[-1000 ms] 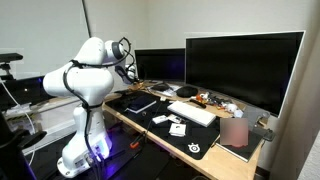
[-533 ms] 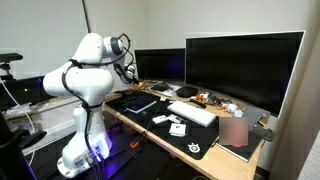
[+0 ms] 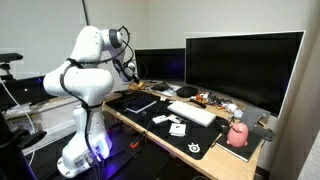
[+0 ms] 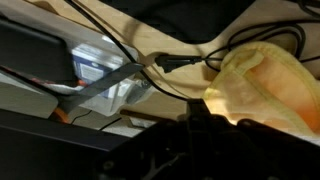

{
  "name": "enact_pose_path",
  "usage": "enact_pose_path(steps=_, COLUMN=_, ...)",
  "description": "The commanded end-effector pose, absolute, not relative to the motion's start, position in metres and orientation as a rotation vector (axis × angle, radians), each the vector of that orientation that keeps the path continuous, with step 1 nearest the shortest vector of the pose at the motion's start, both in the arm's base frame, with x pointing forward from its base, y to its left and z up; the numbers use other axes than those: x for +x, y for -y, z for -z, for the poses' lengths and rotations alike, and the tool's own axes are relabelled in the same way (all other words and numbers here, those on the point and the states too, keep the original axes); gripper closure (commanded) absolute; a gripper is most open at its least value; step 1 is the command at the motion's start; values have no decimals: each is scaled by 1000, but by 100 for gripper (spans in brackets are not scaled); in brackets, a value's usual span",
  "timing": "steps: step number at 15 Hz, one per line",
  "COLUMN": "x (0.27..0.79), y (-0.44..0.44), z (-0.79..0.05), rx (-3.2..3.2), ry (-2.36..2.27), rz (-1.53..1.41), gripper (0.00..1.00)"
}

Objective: Move the towel to the far end of the table on the left

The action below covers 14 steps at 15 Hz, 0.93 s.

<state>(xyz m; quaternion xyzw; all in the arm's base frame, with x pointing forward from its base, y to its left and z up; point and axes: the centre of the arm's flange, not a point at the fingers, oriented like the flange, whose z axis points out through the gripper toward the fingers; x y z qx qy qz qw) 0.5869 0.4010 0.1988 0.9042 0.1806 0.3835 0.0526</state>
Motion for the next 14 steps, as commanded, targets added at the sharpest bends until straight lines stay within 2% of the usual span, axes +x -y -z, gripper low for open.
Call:
enact_pose_path(steps=1, x=563, y=-381, z=-224, rx=2753, ry=-621, rz=-1063, gripper=100)
enact_pose_path(steps=14, x=520, y=-347, z=-253, rx=2727, ry=-749, rz=-965, gripper=100)
